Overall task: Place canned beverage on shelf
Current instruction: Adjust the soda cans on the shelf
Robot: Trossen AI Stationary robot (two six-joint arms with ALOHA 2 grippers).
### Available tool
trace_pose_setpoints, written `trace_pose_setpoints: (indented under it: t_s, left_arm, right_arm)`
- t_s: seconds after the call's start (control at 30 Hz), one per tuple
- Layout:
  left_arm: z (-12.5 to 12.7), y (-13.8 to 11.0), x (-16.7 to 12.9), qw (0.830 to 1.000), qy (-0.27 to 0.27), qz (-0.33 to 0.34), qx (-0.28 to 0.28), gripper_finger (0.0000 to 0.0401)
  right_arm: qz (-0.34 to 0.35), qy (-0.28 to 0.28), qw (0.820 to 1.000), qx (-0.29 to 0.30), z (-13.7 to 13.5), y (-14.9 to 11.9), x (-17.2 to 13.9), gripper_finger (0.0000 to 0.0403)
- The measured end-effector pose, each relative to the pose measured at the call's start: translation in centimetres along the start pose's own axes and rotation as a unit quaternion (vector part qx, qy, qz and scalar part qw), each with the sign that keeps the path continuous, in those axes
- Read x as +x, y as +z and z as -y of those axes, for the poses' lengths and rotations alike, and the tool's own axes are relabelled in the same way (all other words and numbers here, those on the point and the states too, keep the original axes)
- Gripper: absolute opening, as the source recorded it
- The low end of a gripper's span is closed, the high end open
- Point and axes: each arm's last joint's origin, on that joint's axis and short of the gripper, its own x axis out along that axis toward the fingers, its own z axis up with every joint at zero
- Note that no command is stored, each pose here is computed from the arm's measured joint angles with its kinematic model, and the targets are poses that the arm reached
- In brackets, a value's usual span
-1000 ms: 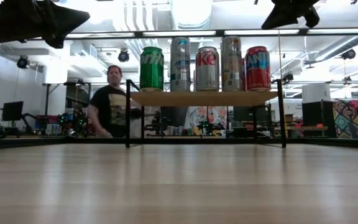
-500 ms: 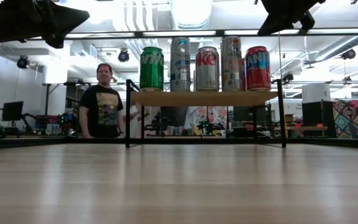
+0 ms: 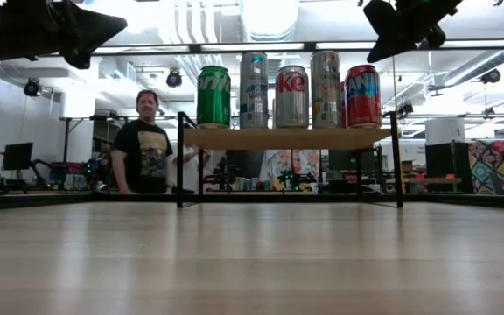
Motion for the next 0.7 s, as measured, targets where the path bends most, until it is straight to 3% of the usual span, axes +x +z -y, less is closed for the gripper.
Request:
trace_pose_setpoints:
  t_s: [0.27,0.7]
  left_arm:
    - [0.10,-0.23,0.15,1.000,-0.002,-0.009,0.002,0.0000]
    - [0.16,-0.37,0.24,1.000,-0.003,-0.014,0.003,0.0000]
  right_arm:
    - [-0.004,-0.002,1.000,-0.009,-0.02,-0.40,0.13,0.0009]
    - [-0.006,-0.002,0.994,-0.107,0.05,-0.34,0.05,0.0009]
